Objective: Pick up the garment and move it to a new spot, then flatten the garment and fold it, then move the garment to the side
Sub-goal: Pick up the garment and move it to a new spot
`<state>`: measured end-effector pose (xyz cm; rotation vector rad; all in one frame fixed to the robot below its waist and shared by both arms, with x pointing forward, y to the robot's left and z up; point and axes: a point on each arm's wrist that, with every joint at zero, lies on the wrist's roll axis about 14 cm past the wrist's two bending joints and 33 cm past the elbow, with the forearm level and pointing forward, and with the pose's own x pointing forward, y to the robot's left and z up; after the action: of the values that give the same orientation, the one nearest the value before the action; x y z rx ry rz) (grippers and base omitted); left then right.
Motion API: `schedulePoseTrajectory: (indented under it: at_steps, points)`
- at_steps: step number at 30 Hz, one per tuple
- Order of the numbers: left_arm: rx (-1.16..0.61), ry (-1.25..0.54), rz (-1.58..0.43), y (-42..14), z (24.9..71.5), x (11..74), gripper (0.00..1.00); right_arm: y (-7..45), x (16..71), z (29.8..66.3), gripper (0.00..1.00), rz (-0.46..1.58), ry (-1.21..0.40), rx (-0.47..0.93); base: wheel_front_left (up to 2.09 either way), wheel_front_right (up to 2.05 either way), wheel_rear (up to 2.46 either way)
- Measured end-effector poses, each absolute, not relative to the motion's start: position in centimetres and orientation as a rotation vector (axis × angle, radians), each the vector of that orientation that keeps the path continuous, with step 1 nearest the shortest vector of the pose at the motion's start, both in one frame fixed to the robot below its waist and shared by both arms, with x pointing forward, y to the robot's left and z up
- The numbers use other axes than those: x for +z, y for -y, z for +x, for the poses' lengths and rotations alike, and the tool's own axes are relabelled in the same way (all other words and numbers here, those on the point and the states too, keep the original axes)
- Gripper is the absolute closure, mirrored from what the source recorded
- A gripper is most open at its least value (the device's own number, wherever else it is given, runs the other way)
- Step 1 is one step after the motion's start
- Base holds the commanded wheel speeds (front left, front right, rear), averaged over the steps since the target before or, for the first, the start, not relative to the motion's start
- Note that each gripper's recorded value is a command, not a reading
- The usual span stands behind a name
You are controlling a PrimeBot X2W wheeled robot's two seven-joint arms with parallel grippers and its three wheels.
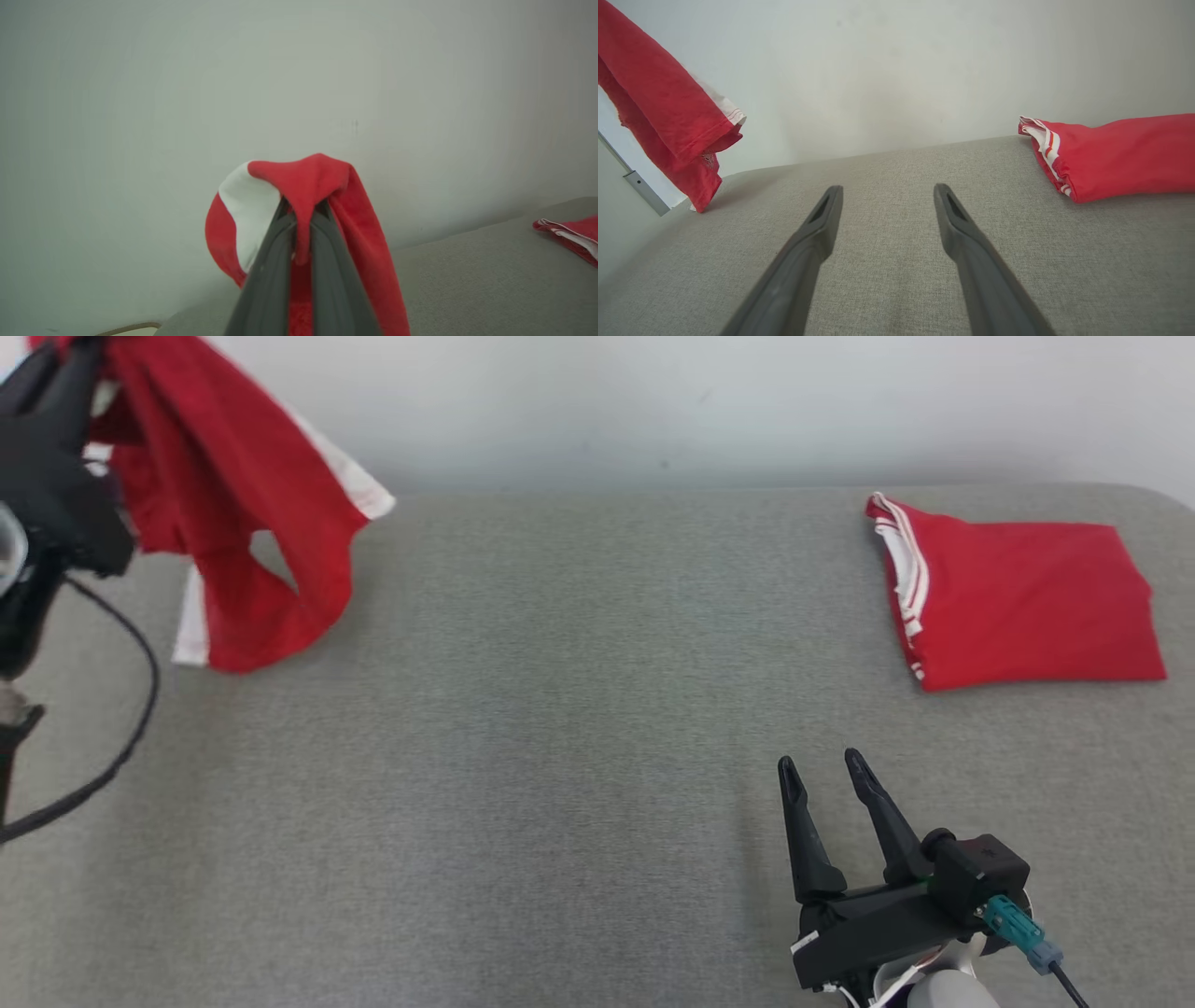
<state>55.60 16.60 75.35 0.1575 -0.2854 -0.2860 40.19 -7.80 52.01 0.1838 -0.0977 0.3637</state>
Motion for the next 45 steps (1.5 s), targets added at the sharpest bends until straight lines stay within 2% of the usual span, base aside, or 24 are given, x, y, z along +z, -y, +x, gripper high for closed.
schedulePoseTrajectory:
  at_steps: [10,18,25,37,45]
  points:
    - [-0.57,0.405,0.139,-4.8,53.4,78.3,1.0,11.6,51.7,39.7,0.0,0.193,0.093,0.252,0.0,0.0,0.0]
    - [-0.686,0.381,0.099,-0.2,52.7,74.8,1.0,13.9,51.7,39.6,0.0,0.187,0.097,0.183,0.0,0.0,0.0]
    - [-0.664,0.286,0.064,-1.4,51.6,69.2,1.0,14.1,51.1,39.4,0.0,0.176,0.083,0.177,0.0,0.0,0.0]
    - [-0.609,-0.026,0.068,-5.1,43.6,55.5,1.0,11.4,50.5,39.5,0.0,0.164,0.062,0.256,0.0,0.0,0.0]
    - [-0.548,-0.167,0.056,-7.5,40.1,49.8,1.0,9.1,50.9,39.3,0.0,0.16,0.067,0.323,0.0,0.0,0.0]
